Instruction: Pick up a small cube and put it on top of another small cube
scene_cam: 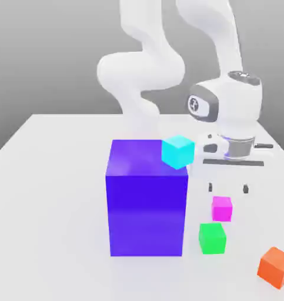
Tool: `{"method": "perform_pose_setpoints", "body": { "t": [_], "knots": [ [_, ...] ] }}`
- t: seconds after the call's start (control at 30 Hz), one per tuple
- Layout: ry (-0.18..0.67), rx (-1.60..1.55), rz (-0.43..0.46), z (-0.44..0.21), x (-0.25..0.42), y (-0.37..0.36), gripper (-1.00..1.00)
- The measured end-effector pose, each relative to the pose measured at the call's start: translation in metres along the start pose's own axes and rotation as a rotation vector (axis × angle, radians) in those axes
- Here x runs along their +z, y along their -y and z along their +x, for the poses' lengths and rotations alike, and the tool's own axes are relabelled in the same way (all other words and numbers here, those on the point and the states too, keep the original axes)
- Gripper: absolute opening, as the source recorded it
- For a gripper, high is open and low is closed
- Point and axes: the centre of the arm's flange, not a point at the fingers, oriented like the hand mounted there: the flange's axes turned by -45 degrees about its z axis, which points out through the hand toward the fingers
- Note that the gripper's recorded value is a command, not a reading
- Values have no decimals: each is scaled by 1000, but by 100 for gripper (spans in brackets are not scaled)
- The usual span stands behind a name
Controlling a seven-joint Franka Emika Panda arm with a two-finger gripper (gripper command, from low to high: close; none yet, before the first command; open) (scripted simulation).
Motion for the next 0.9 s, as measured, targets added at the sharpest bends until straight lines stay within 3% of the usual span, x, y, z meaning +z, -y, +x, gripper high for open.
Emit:
{"method": "perform_pose_setpoints", "body": {
  "t": [0.17,0.2,0.43,0.7,0.9],
  "knots": [
    [5,-1,1,-3,39,0,0],
    [4,-2,0,-4,44,-1,-100],
    [1,-2,1,-3,45,-1,-100],
    [-1,-5,-2,-3,-11,0,-100],
    [-8,165,19,14,-35,-1,-100]
  ]
}}
